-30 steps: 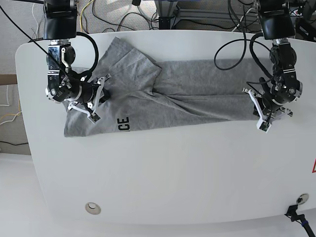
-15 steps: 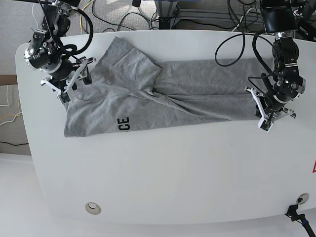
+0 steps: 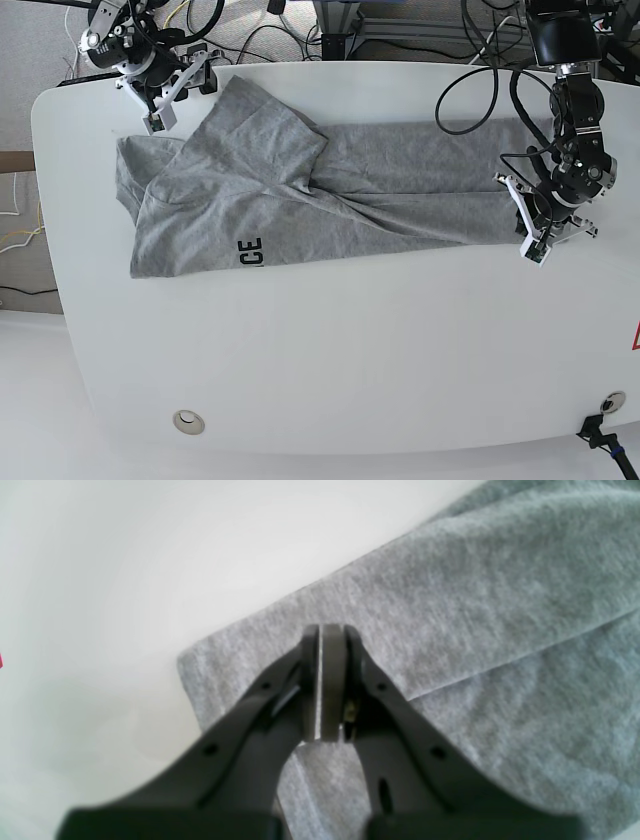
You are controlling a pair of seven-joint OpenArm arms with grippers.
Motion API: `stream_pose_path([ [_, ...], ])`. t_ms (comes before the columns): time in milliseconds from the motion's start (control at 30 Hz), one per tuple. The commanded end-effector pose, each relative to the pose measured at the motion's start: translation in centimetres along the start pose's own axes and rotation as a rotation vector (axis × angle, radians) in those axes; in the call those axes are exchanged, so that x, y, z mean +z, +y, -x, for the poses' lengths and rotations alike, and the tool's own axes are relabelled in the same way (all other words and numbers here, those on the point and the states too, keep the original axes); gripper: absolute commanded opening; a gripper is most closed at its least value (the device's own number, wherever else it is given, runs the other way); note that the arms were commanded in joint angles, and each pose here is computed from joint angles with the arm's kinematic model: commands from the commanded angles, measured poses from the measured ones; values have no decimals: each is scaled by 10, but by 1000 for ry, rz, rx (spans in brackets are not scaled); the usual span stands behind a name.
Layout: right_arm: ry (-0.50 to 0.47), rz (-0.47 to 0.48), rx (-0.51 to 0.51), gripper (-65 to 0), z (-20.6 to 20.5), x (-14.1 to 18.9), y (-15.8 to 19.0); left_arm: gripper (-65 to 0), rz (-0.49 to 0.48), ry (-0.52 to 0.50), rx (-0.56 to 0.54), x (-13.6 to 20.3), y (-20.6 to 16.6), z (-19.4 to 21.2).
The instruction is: Fold the T-shirt properly
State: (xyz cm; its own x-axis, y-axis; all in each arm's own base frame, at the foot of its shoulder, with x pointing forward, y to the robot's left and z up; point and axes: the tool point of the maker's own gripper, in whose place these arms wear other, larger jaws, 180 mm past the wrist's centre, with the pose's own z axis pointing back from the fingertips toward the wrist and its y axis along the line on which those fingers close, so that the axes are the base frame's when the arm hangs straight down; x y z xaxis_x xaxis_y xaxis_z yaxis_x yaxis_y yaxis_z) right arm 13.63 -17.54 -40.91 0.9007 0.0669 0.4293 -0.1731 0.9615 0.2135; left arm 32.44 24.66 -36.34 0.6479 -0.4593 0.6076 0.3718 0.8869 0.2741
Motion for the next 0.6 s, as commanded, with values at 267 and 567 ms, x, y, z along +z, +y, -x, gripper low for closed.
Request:
stream_pose_path([
  [267,-18,-114,26,-338,-8,-16,42,-650,-25,-37,-10,5,11,-12],
  [567,15,-152,16,-344,1,-27,49,-650,-24,-26,-8,6,10,-6],
])
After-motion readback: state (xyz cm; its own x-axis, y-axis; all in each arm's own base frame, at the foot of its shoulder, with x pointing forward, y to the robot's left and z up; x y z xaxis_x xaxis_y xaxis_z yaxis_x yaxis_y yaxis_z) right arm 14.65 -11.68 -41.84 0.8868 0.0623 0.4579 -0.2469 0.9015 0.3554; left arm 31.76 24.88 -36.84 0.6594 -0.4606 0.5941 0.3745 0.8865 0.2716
